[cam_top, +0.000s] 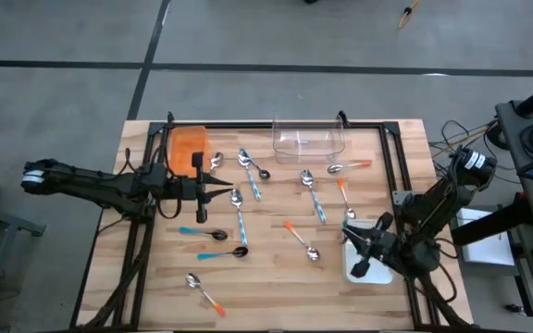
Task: Sort silverware by color (type)
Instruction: Put the blue spoon into the white bin
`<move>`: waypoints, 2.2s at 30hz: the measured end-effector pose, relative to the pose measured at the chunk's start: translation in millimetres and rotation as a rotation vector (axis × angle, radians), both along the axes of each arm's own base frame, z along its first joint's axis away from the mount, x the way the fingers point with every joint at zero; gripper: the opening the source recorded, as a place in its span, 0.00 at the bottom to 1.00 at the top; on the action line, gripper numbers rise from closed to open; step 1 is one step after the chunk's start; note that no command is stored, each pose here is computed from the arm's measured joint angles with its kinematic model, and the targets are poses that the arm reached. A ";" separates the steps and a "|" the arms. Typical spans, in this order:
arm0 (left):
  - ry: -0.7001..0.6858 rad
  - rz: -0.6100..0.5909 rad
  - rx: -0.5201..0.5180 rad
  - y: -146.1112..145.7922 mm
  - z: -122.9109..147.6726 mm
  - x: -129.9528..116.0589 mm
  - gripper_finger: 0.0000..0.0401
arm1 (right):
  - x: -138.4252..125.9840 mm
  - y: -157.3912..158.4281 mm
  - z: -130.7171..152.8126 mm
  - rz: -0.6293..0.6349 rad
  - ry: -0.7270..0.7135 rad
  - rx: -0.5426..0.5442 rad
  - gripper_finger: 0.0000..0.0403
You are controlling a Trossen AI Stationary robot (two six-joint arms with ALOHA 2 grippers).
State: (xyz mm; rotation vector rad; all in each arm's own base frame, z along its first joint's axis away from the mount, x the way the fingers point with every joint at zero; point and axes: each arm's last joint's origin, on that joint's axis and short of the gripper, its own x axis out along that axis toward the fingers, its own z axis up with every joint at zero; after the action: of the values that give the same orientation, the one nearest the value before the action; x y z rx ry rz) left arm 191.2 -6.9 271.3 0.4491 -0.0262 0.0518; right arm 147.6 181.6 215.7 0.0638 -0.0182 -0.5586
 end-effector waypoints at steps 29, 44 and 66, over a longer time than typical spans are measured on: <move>-0.083 -0.013 -0.188 0.1 7.2 -0.5 0.09 | -55.1 -22.5 -43.7 0.193 0.061 -0.123 0.07; -0.203 -0.022 -0.190 0.2 18.8 -2.8 0.09 | -58.2 -30.8 -68.1 0.195 0.061 -0.121 0.07; -0.214 -0.022 -0.193 0.3 19.9 -3.1 0.09 | -51.6 -37.5 -74.2 0.142 0.067 -0.125 0.07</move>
State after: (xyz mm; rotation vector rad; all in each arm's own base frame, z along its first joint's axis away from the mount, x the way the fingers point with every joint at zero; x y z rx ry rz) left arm 188.1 -6.6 291.1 0.2488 -0.2350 0.0795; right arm 96.0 144.1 141.5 -0.0754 0.0168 -0.4167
